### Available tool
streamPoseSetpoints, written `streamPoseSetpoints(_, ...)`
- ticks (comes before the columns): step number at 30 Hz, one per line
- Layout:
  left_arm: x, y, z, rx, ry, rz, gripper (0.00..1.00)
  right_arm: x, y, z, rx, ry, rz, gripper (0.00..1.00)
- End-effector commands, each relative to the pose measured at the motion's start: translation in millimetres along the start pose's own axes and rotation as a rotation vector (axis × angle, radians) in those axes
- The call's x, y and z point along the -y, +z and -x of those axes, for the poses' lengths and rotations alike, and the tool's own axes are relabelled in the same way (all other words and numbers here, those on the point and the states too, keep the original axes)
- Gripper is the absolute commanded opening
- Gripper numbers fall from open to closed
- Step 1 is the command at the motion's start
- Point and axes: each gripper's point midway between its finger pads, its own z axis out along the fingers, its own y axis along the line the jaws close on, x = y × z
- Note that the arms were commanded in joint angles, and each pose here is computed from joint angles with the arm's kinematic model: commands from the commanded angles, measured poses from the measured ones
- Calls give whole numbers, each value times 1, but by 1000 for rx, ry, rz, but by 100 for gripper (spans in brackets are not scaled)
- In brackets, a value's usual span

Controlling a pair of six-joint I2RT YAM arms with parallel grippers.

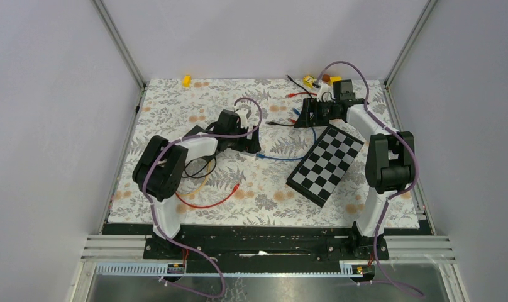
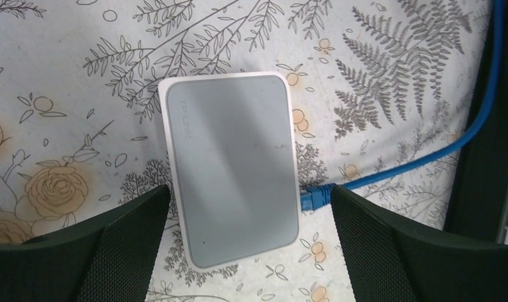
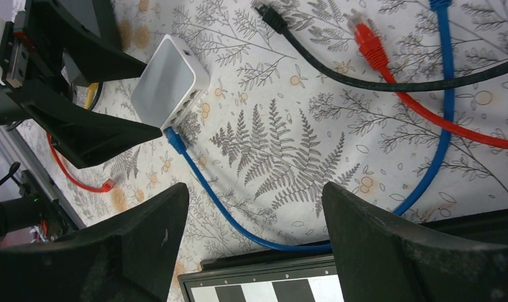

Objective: Pull the plug from the switch port
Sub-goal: Pull the connector from the switch port.

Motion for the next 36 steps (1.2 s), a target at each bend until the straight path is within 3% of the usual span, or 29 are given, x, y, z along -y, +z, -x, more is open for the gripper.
streamPoseSetpoints(1,18,-27,20,60,89,-51,99,-10,-2,3,20,-31,64,85)
streamPoseSetpoints(12,22,-53,-15,25,256,-124,99,-34,14,-12,-26,-38,168,85)
streamPoseSetpoints(22,-4,-41,-21,-19,212,-62,95,-74,62,-46,-165,-79,264,82)
streamPoseSetpoints(36,3,-24,-35,-83,126,-155,90,-92,106,-97,-319,-41,353,73)
